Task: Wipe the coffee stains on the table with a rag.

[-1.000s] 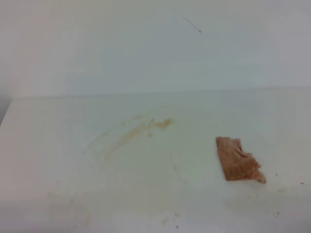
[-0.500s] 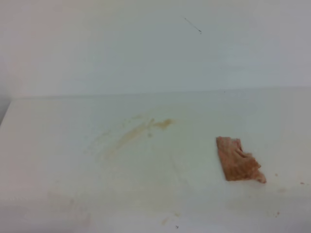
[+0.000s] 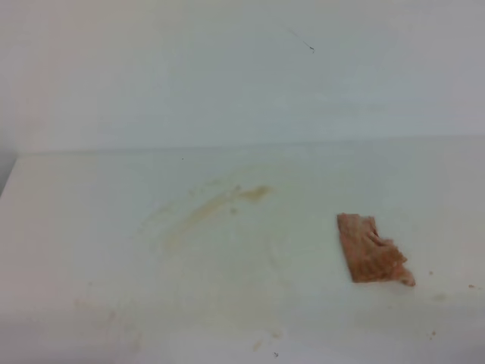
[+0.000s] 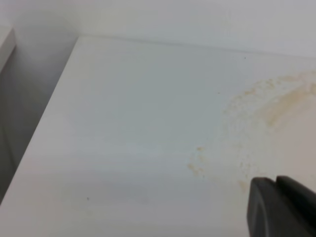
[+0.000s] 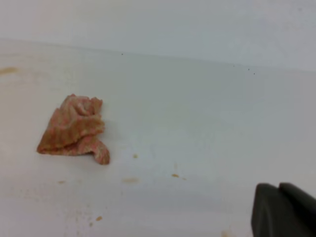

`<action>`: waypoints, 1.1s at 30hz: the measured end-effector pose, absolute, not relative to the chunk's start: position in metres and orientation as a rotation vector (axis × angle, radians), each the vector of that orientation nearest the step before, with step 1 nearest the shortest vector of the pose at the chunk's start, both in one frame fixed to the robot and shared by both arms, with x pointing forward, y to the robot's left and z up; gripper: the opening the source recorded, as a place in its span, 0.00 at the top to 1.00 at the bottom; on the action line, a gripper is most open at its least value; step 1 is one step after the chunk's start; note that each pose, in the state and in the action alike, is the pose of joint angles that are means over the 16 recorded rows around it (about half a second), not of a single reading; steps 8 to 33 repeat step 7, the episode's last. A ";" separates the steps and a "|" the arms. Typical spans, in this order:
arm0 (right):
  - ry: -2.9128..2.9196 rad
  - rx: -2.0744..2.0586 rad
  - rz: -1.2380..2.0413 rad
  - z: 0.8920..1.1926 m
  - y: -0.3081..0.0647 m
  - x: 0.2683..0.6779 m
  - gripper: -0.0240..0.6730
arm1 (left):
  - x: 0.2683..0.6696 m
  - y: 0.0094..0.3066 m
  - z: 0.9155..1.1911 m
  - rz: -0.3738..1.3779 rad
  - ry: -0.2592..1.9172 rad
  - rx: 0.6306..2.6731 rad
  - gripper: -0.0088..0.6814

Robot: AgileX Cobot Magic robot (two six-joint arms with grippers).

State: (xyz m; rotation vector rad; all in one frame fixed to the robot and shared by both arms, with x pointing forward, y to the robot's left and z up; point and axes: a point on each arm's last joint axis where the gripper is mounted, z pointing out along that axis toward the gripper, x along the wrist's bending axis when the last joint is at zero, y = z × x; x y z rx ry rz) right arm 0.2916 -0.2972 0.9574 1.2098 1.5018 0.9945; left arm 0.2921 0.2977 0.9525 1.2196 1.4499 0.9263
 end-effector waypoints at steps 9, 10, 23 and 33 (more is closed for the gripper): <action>1.502 1.210 0.994 0.957 -0.297 0.292 0.97 | 0.292 0.298 0.951 0.924 1.454 1.223 0.99; 1.502 1.210 0.994 0.957 -0.297 0.292 0.97 | 0.292 0.298 0.951 0.924 1.454 1.223 0.99; 1.502 1.210 0.994 0.957 -0.297 0.292 0.97 | 0.292 0.298 0.951 0.924 1.454 1.223 0.99; 1.502 1.210 0.994 0.957 -0.297 0.292 0.97 | 0.292 0.298 0.951 0.924 1.454 1.223 0.99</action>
